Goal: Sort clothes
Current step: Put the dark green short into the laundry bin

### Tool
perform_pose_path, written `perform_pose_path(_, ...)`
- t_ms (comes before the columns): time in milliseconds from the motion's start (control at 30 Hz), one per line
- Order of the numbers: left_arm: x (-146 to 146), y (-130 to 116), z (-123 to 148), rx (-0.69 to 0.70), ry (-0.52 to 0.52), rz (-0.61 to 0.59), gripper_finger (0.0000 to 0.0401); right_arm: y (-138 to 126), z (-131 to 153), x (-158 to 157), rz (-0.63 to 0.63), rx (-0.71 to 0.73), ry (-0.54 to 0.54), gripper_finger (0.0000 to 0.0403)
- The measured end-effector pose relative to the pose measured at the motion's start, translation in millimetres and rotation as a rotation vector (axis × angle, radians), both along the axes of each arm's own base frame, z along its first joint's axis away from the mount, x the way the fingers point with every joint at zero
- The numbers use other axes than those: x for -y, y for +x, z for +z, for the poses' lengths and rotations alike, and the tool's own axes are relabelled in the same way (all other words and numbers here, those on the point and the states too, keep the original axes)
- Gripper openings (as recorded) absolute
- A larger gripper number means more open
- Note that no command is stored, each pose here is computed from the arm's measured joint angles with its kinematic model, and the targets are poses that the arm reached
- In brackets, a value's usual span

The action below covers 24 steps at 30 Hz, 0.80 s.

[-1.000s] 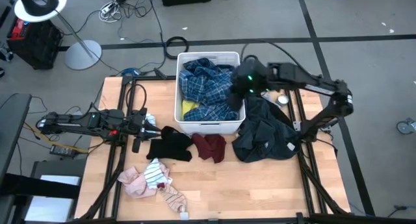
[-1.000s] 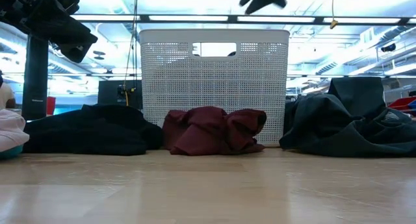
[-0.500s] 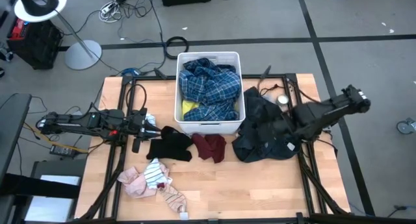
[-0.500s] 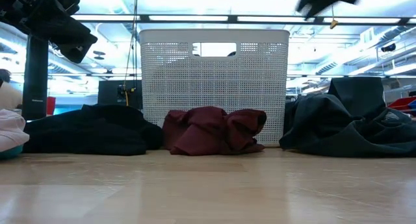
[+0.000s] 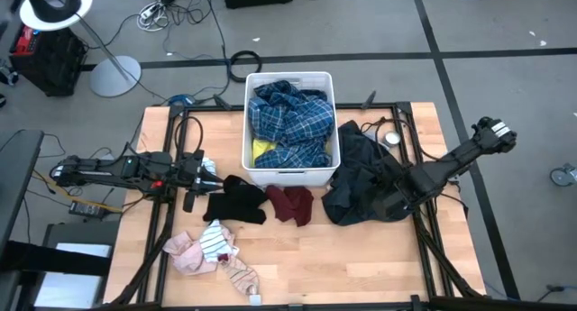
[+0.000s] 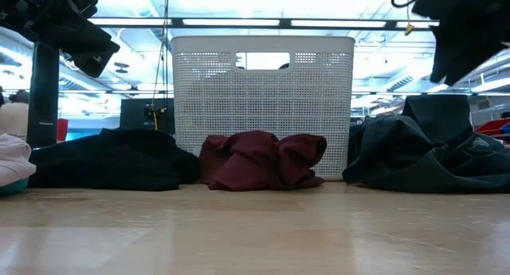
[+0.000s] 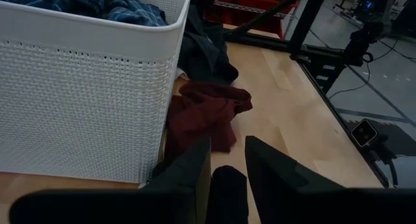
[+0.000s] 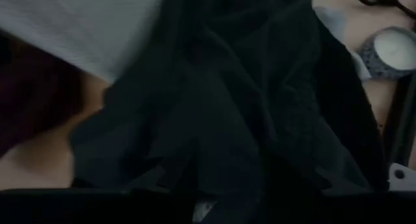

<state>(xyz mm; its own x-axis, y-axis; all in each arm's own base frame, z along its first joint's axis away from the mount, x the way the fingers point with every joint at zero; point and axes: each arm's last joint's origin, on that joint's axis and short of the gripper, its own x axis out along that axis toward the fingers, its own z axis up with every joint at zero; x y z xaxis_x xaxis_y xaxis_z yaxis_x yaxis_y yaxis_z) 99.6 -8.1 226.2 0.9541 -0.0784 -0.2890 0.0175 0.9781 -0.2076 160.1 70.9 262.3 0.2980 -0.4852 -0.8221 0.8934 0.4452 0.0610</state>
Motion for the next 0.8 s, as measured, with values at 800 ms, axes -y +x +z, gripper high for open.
perform_pose_path(800, 0, 0, 1, 0.008, -0.025, 0.012, 0.0102, 1, -113, 20, 0.012, 0.073, 0.099, 0.0082)
